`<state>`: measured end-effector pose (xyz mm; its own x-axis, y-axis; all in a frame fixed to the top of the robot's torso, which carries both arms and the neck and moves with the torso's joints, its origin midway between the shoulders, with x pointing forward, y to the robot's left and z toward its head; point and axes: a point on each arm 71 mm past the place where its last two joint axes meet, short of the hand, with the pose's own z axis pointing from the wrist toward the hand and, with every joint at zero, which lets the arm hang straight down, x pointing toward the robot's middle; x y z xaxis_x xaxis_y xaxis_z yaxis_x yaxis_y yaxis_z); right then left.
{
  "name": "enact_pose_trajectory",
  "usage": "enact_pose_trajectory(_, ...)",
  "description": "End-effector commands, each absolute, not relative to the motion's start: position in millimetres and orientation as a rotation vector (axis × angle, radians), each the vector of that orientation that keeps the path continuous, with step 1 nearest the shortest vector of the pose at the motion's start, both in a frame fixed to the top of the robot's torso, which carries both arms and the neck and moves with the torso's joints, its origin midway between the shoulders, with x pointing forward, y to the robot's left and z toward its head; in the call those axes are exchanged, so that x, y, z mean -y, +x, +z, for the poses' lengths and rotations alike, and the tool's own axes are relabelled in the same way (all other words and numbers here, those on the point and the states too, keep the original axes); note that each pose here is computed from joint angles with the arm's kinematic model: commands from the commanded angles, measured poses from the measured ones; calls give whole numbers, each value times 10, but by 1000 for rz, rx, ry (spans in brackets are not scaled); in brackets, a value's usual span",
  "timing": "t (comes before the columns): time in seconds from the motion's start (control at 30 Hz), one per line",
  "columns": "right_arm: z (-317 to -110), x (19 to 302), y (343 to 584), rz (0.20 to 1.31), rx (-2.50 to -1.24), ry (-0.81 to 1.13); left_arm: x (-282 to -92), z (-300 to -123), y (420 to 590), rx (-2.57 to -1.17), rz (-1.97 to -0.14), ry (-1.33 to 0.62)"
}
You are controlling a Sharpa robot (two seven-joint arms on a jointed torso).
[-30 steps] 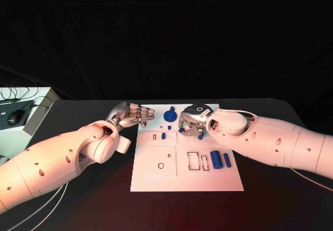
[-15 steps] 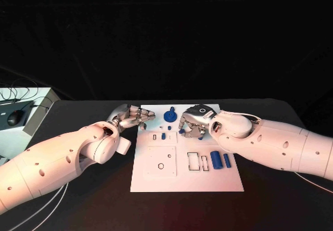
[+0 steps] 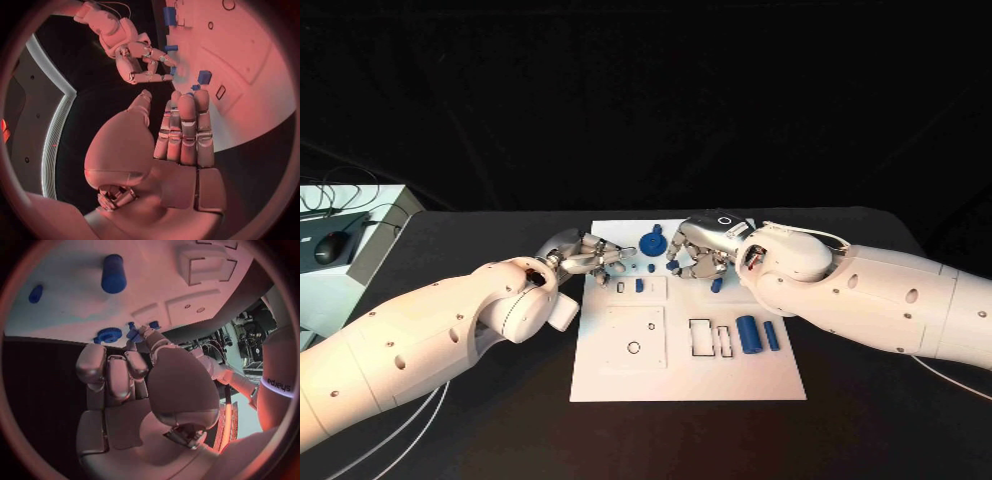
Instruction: Assemble the parts on the task board
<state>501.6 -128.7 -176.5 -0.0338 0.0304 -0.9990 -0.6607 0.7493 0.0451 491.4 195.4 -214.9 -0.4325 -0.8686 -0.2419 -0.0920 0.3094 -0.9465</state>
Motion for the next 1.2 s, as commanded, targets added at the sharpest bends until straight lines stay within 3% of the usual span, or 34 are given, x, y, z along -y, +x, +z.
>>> enact_pose_trajectory(0.03,-1731,1268,5005,623,-1522,-493,-1881,-2172,4904,-1865,-1161,-775)
enact_pose_trajectory(0.47,-1660,1136,4909,685,-1521,-491,-1725,-2093,4978,-1907,-1112,-647)
enact_pose_trajectory(1.2,-1643,1003,4840,727,-1521,-518,-1594,-2123,5001,-1953,-1064,-562)
